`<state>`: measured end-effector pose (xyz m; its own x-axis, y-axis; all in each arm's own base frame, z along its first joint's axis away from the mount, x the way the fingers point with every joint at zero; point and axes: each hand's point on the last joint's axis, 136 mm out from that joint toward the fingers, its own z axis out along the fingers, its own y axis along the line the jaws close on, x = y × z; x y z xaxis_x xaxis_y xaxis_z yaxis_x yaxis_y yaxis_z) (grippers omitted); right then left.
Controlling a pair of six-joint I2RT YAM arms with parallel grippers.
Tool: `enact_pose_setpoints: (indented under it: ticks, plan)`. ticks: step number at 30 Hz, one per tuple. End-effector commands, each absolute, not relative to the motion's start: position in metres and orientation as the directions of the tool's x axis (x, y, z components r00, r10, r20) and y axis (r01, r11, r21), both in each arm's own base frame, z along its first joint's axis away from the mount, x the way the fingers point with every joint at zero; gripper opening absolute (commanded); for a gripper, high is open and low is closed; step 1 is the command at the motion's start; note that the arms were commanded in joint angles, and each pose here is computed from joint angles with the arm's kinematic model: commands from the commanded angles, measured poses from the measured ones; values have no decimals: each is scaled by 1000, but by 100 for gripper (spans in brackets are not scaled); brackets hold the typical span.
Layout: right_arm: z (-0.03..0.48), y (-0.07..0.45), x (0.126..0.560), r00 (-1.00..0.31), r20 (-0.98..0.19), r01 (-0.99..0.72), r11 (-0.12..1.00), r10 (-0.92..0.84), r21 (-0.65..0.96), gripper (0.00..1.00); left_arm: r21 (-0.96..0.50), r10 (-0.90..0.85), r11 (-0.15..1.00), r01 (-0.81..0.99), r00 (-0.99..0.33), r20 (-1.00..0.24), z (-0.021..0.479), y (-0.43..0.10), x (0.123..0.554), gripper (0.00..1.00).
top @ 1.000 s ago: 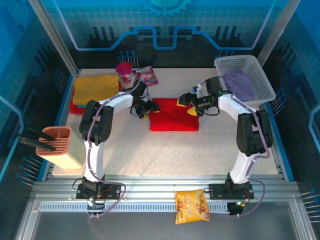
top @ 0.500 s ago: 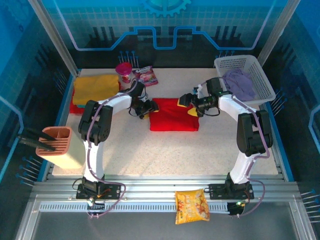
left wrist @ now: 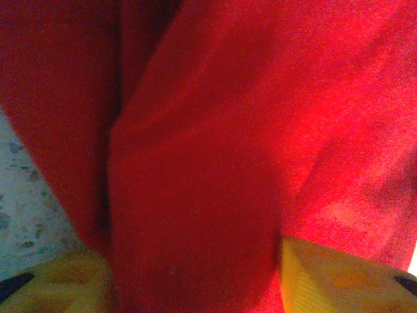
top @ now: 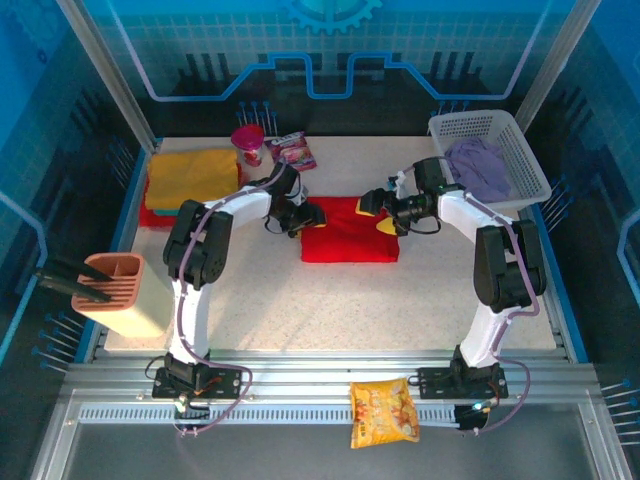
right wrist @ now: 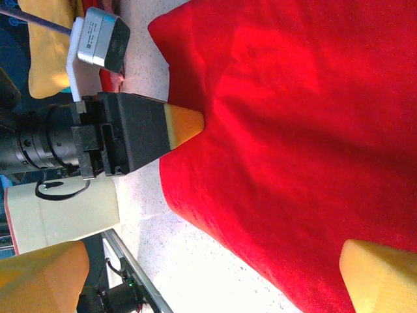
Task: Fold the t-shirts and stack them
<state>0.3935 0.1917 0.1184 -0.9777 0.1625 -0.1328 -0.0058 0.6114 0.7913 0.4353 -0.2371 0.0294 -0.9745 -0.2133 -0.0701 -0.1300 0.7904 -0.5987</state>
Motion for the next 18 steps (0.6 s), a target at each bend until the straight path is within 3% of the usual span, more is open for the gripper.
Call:
enact_pose_setpoints:
  ticks: [1,5,8,18]
  plan:
    - [116,189,390,-980,-114,6,600,162,800,100,-605,-189,786,-130,-981,-35,14,-249,432,46]
    - [119,184,387,-979,-115,10,601,170,799,100,-567,-219,808,-158,-975,-40,9,-242,438,28]
    - [124,177,382,-976,-120,14,604,180,797,100,-513,-231,842,-167,-971,-63,15,-232,441,0]
    - [135,162,350,-972,-118,32,611,203,791,100,-344,-92,939,8,-957,-275,119,-201,454,0]
